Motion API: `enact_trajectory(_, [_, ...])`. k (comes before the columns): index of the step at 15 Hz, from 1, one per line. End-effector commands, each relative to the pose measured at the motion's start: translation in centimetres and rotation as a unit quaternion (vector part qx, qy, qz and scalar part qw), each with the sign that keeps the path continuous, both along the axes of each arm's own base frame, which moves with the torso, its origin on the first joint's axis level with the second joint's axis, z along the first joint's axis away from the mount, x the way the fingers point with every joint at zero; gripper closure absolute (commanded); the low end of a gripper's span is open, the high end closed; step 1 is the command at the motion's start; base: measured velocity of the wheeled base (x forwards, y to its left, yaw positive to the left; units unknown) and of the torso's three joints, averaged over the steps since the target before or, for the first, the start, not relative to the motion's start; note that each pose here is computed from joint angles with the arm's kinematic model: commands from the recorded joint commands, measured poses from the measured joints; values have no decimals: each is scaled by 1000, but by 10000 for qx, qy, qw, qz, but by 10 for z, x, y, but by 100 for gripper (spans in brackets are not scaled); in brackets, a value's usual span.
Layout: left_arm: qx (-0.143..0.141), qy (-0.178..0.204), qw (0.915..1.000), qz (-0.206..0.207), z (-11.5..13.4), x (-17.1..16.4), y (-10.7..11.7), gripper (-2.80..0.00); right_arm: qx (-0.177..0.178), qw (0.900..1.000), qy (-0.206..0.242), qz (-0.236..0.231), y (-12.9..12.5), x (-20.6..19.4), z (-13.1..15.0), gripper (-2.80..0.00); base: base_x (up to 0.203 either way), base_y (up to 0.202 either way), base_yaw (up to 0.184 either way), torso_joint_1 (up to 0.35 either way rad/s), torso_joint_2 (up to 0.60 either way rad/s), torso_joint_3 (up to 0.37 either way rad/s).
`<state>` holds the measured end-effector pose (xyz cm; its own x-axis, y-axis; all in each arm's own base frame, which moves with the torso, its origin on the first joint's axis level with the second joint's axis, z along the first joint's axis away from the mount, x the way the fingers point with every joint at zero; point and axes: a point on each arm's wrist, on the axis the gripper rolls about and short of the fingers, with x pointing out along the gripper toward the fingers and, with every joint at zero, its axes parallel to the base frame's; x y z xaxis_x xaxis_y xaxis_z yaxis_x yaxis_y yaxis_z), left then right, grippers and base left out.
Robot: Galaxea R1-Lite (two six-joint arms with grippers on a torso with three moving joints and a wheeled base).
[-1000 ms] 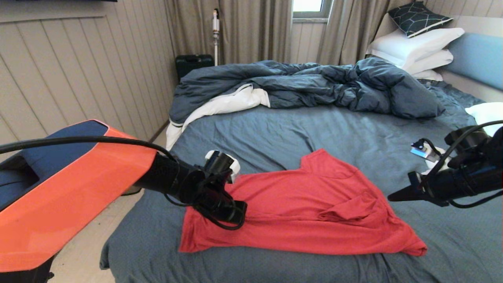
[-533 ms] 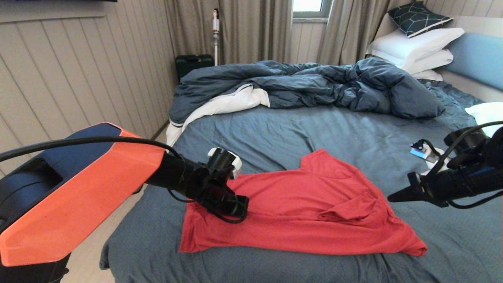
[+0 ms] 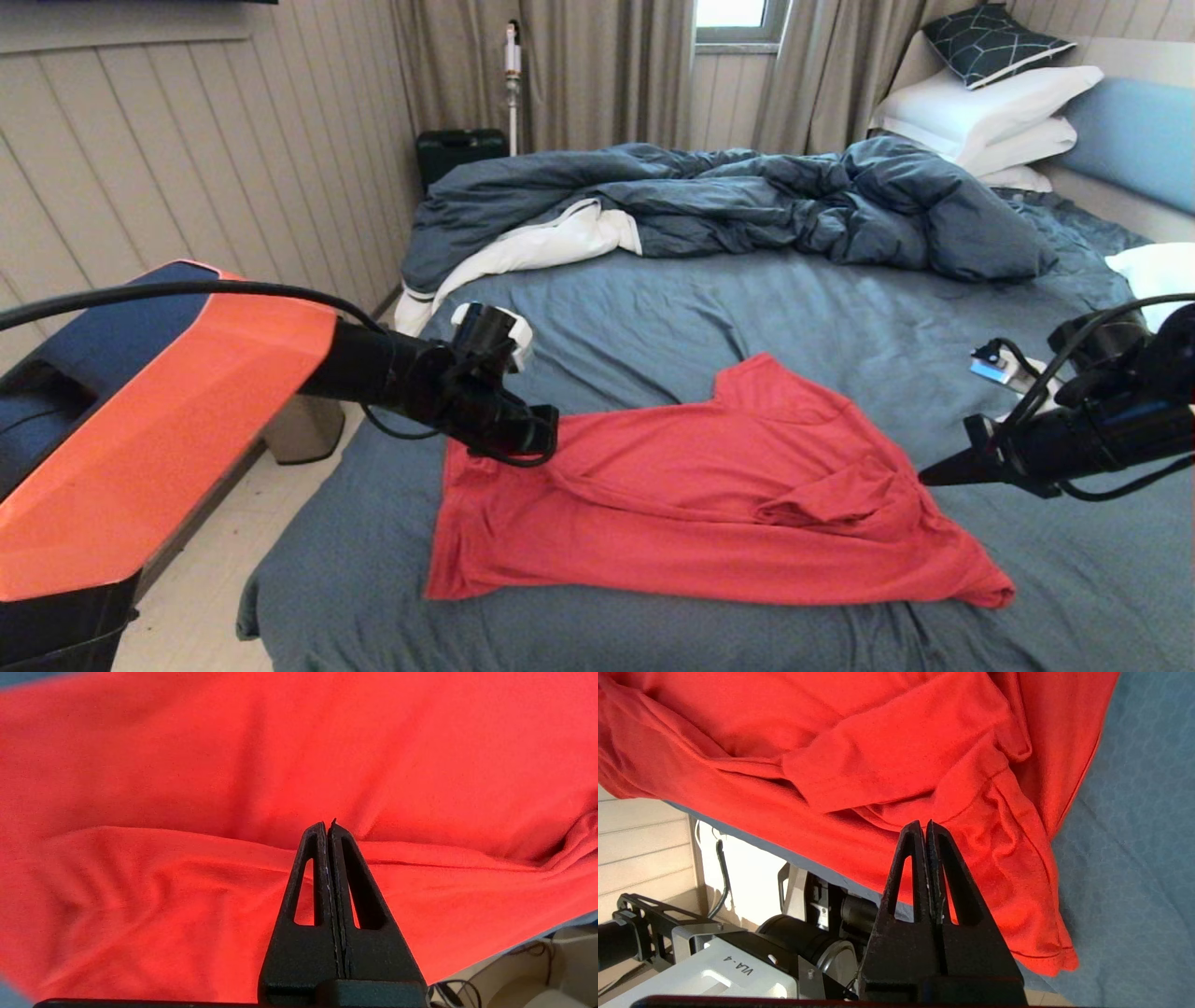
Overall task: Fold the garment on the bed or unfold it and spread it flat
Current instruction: Fold the red T-shirt
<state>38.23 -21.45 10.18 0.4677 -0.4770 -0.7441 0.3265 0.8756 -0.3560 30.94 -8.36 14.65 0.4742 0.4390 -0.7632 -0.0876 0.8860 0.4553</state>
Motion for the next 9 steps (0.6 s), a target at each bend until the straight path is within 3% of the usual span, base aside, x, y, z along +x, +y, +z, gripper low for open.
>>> enact_trajectory(1, [-35, -40, 9999, 118, 13, -4, 13, 0, 66, 9998, 173, 6, -2, 3, -11, 0, 0, 0, 0, 0, 0, 0])
enact_trajectory(6, [87, 277, 9992, 286, 13, -30, 46, 0, 35, 9998, 159, -85, -8, 7, -16, 0, 0, 0, 0, 0, 0, 0])
enact_trajectory(9, [14, 205, 9975, 674, 10, -19, 75, 0, 46, 9997, -7, -232, -11, 16, -7, 0, 0, 0, 0, 0, 0, 0])
